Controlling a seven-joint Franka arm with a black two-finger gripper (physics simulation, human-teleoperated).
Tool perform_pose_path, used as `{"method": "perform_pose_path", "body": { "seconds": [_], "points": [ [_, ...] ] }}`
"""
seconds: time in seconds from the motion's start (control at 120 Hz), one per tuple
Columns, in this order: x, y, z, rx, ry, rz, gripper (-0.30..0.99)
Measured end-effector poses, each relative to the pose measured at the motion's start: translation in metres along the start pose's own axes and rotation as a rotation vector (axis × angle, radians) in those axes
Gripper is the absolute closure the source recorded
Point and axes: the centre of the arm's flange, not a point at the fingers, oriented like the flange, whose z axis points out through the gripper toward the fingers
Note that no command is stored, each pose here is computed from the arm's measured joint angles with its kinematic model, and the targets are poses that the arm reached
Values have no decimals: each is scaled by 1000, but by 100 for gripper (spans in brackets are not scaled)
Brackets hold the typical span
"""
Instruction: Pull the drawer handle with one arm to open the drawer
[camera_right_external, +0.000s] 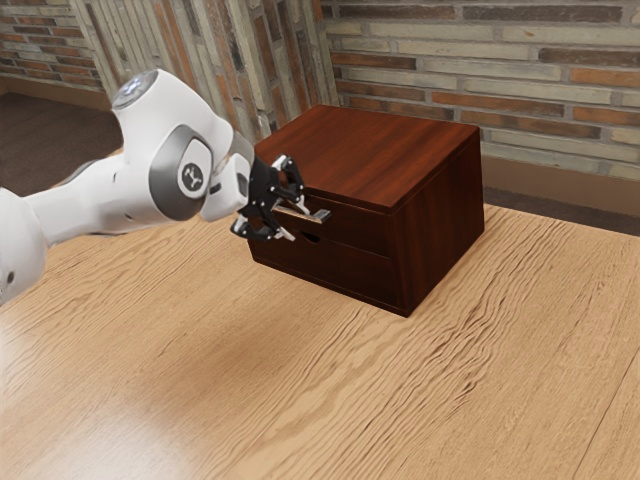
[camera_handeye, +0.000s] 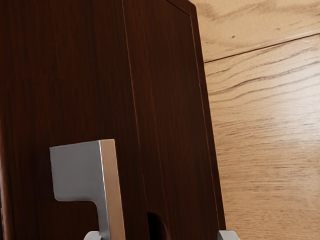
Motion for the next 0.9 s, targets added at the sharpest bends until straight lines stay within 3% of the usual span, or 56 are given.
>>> {"method": "perform_pose_path", "body": {
  "seconds": [0.15,0.325,0.9],
  "points": [
    [0,1,5,-6,1,14,48],
    [-10,14,-18,9,-3,3,60],
    [-10,62,-34,-19,25,-2,59]
  ]
}}
